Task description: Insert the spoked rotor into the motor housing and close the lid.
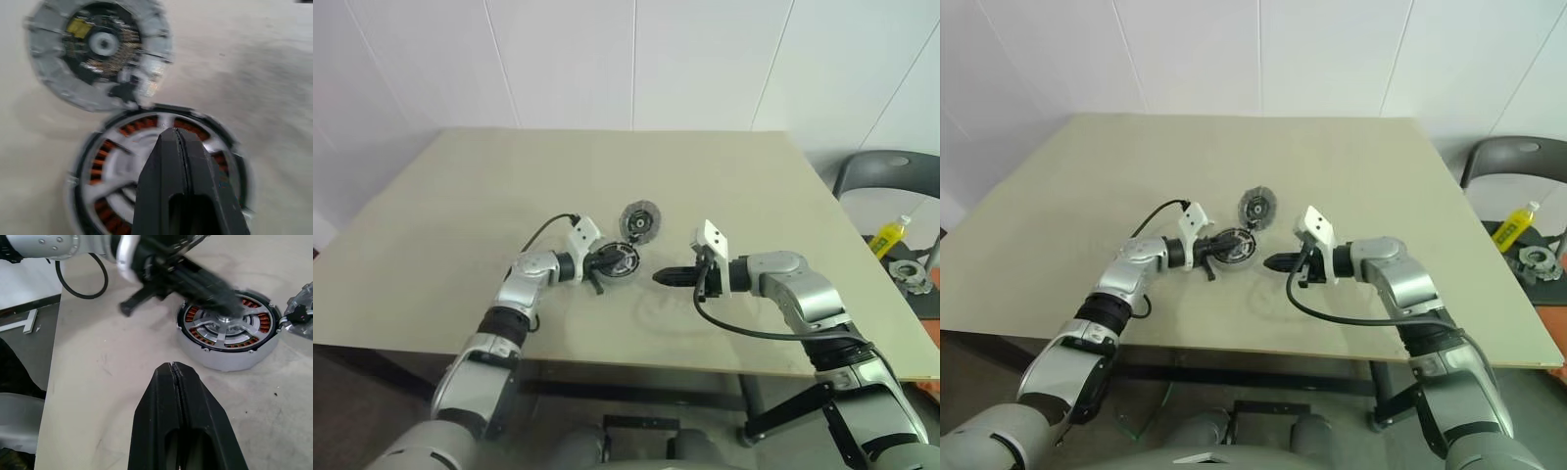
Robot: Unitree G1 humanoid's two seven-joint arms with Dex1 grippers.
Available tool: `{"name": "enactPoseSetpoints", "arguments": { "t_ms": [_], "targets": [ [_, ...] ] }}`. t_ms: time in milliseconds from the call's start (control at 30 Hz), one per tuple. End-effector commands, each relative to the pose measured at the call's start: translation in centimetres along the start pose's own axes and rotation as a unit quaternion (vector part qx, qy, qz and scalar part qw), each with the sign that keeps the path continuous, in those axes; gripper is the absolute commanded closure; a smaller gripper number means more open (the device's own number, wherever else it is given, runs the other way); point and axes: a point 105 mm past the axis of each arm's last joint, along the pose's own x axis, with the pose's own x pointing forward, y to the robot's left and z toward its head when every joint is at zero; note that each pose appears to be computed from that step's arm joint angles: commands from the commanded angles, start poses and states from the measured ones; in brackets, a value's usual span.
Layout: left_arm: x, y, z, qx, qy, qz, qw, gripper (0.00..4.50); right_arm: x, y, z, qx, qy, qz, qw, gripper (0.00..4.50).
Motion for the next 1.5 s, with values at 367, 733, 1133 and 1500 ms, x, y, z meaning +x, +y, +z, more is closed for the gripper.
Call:
{"name": "enactPoseSetpoints", "arguments": {
  "t_ms": [367,733,1133,1500],
  "targets": [
    [-6.1,1.9,2.5,0.024,-0.119,0.055,0.991,4.49,0.6,0.1,3.2,-0.065,-0.023,0.008,0.998,4.50],
    [-10.9,2.5,2.6,0.039,-0.138,0.106,0.984,4.49,3.9,1.0,5.1,-0.197,0.047,0.060,0.977,4.50],
    [-11.7,1.6,2.1,0.042,-0.139,0.121,0.982,4.50,6.6,-1.3,6.0,-0.383,0.195,0.076,0.900,3.22],
    [-11.1,1.5,1.7,0.035,-0.135,0.127,0.982,4.50,6.8,-2.4,4.3,-0.436,0.293,0.124,0.842,0.59]
  ]
}}
